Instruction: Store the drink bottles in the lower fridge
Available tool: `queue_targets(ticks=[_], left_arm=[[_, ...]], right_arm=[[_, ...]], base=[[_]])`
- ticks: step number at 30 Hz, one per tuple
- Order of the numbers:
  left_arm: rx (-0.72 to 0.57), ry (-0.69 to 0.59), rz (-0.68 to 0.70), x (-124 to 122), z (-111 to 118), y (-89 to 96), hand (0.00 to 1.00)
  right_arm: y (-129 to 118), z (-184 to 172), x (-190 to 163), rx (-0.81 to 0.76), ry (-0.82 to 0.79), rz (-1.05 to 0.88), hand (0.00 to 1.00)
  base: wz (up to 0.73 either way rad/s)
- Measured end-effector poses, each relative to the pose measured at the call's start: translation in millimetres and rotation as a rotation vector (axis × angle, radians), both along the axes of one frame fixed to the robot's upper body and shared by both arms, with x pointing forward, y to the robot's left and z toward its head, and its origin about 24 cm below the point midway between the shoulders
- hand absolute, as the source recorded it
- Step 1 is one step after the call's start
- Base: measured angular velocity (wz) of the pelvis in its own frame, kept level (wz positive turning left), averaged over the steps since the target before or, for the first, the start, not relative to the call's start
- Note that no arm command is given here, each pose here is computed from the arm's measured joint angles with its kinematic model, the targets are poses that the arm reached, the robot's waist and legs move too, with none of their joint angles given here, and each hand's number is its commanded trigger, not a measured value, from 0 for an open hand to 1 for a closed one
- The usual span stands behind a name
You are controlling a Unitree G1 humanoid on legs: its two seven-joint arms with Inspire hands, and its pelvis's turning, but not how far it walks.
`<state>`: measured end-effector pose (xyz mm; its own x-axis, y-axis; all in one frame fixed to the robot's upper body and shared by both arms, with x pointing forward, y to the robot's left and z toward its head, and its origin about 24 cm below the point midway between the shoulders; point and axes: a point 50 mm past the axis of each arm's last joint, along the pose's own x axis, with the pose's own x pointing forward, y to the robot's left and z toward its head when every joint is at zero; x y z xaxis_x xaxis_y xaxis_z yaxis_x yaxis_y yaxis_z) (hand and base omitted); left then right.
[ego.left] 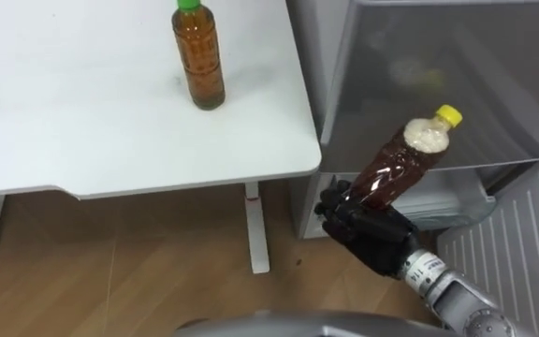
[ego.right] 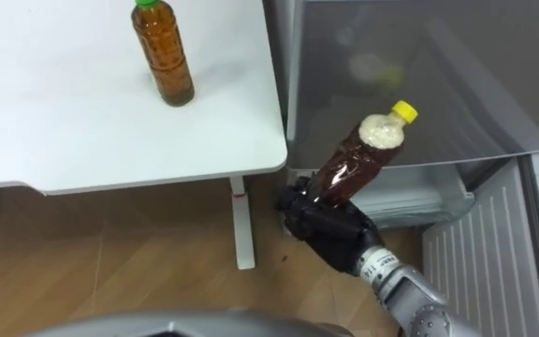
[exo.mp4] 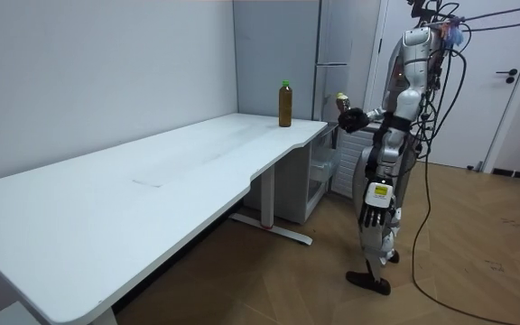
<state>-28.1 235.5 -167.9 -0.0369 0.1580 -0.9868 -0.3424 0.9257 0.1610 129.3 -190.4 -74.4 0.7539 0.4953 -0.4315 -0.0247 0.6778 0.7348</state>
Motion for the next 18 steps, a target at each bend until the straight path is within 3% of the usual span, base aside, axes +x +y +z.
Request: queue_targets(ticks=[10,18], left_arm=[[0.011,-0.002,0.001,1,0,0.7,0.0],[0.025,0.018,-0.014,-8,1,1.0,0.0]], right_arm=[[-16,-8,-3,0.029,0.11,-0.223,1.0],[-41,-27,-15,-0.062,0.255,-0.426,1.0]], base=[[-0.03],[0.0]])
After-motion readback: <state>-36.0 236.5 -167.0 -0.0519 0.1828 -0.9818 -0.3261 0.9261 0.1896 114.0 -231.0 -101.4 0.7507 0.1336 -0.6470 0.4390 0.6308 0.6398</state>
